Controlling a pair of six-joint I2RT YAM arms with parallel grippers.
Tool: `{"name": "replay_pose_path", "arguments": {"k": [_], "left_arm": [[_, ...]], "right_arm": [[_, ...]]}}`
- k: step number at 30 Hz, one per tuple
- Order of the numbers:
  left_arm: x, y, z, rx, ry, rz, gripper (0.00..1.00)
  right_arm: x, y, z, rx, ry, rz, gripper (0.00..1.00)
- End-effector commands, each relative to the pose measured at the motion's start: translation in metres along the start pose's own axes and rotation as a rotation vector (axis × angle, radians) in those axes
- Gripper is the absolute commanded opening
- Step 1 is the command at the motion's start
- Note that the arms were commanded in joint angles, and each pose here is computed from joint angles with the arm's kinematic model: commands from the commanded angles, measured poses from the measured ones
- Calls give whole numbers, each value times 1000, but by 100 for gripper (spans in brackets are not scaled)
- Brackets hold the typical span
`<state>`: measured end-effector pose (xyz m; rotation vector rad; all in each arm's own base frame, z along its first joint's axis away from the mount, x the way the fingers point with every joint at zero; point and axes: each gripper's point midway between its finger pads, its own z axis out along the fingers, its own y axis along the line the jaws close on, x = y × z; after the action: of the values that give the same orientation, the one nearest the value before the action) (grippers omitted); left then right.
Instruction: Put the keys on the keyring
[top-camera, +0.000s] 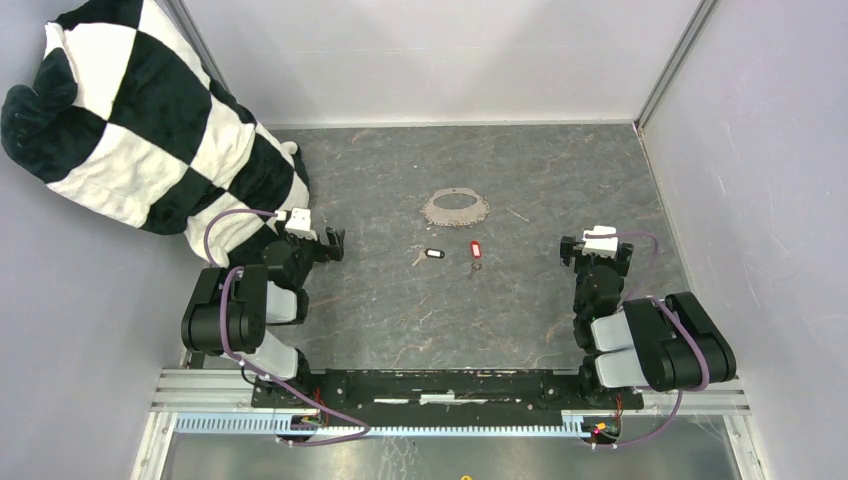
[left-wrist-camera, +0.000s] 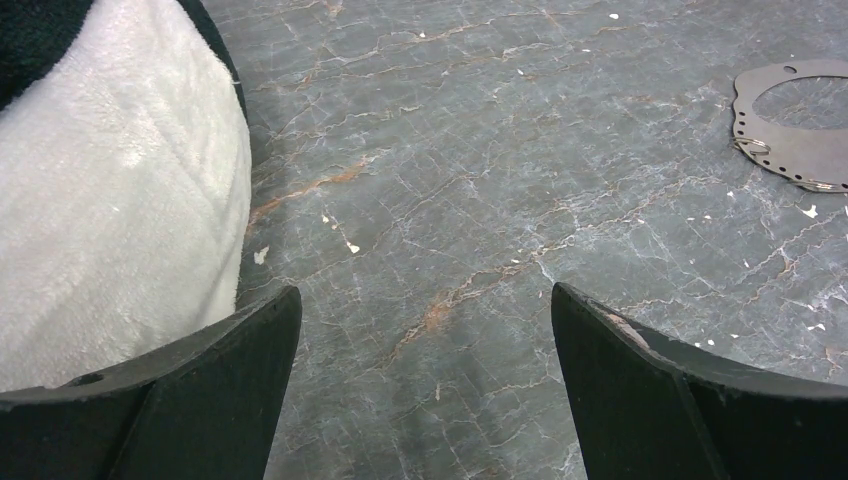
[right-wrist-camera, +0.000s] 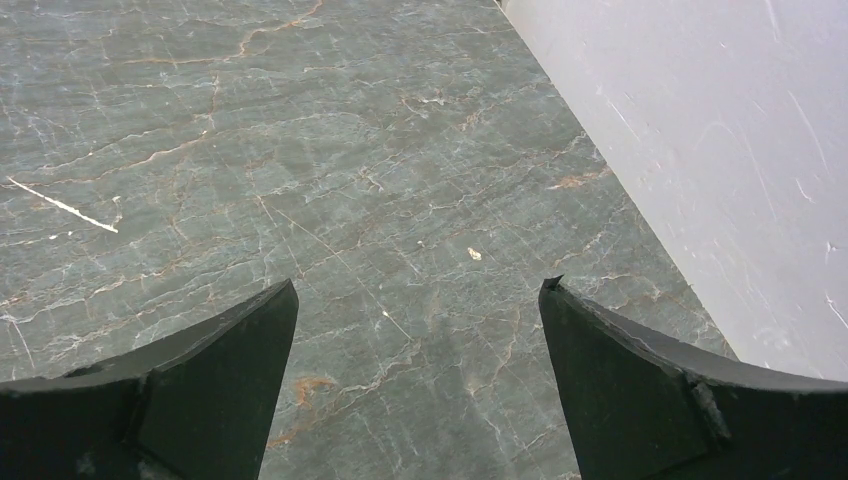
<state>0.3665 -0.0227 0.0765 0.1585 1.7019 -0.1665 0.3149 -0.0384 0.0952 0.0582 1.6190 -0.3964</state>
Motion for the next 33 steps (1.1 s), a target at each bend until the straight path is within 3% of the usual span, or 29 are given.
{"name": "replay_pose_path", "arguments": {"k": [1, 13, 15, 18, 20, 24, 27, 29, 33], "left_arm": [[-18, 4, 2, -22, -63, -9, 100], [-23, 9, 3, -43, -52, -22, 100], [-35, 5, 10, -6, -25, -19, 100], [-44, -6, 20, 103, 114, 35, 100], [-47, -11, 18, 143, 203, 35, 100], [-69, -24, 10, 227, 265, 59, 100], [-69, -37, 1, 281, 352, 61, 100], [-66, -45, -2, 305, 395, 66, 100], [-55, -66, 4, 324, 476, 154, 100]], "right_arm": [[16, -7, -20, -3, 19, -16, 98], [8, -12, -18, 40, 9, -6, 98], [8, -11, -6, 65, 93, -9, 98], [-4, 0, 15, 49, 228, -3, 98], [-19, 10, 24, 44, 219, 153, 98], [-42, 35, 34, -56, 226, 486, 98], [-70, 76, 47, -288, 207, 408, 98], [-79, 95, 59, -312, 241, 321, 90], [-92, 150, 70, -458, 256, 181, 92]]}}
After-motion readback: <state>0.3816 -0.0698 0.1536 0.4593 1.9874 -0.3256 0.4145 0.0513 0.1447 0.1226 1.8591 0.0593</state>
